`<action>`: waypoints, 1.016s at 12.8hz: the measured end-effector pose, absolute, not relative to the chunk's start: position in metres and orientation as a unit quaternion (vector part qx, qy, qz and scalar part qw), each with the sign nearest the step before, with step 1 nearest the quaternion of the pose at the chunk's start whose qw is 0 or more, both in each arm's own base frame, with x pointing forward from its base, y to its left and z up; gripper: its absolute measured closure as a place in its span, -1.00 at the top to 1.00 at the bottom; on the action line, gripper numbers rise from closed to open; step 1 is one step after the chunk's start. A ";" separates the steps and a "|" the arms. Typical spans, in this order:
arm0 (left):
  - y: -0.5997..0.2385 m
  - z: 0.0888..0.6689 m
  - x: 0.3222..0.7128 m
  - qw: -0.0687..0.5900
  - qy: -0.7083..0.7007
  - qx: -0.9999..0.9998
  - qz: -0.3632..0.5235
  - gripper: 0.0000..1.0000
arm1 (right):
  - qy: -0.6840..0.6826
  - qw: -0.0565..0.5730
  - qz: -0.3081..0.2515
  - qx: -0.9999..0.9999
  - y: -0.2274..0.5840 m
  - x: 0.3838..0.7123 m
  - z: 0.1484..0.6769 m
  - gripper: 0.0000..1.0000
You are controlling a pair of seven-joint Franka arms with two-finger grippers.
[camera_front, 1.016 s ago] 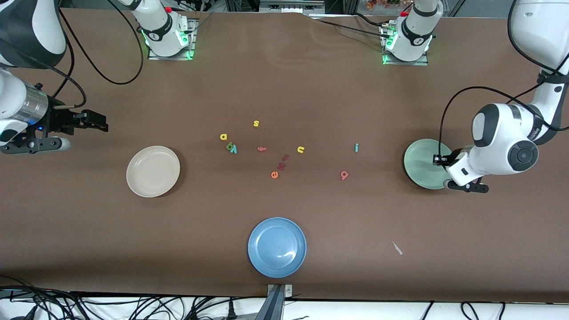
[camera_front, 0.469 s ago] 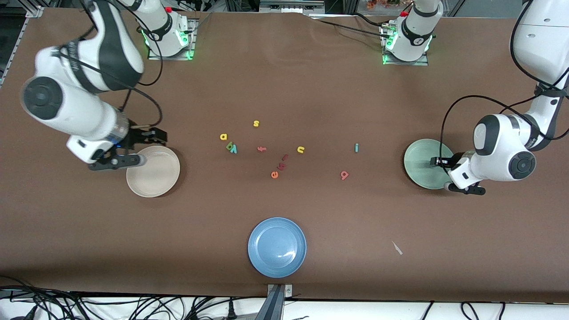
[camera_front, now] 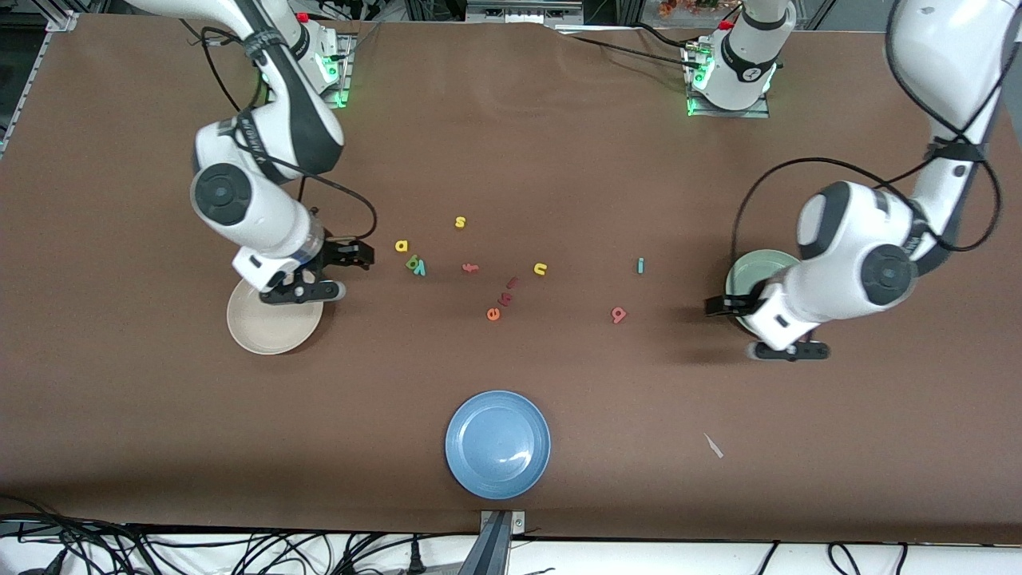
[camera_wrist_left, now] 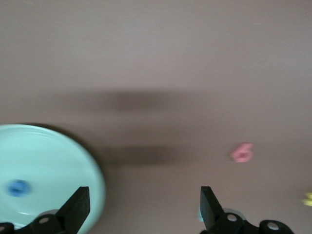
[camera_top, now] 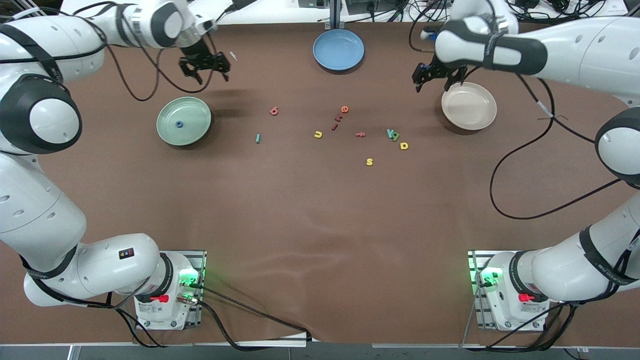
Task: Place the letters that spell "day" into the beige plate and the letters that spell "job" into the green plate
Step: 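Grasp the pink b with the left gripper while the right gripper reaches letters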
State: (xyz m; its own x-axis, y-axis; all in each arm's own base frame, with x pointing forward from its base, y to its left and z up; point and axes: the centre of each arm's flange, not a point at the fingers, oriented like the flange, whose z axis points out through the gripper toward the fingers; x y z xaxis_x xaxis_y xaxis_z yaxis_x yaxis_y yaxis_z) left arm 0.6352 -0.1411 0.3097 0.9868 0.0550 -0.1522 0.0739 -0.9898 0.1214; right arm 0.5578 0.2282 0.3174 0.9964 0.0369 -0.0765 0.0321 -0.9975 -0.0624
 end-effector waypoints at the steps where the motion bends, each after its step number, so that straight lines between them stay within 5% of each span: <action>1: -0.182 0.308 0.631 0.063 0.048 0.994 -0.076 0.99 | 0.001 0.034 0.035 -0.999 0.237 0.544 0.300 1.00; 5: -0.282 0.257 0.633 0.088 0.134 0.985 -0.055 0.99 | 0.039 0.037 0.030 -0.998 0.243 0.511 0.260 0.99; 13: -0.283 0.194 0.635 0.038 0.118 0.991 -0.045 0.74 | 0.030 0.039 0.027 -0.998 0.261 0.454 0.207 0.99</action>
State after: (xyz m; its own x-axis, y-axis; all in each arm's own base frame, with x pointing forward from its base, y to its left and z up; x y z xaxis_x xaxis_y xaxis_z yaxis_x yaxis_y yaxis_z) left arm 0.6345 -0.2829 0.1945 0.9684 0.2296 -0.0973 0.2364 -0.9694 0.0656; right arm 0.4540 0.2606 0.2073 0.9967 -0.0586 -0.0555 -0.0628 -0.9950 -0.0771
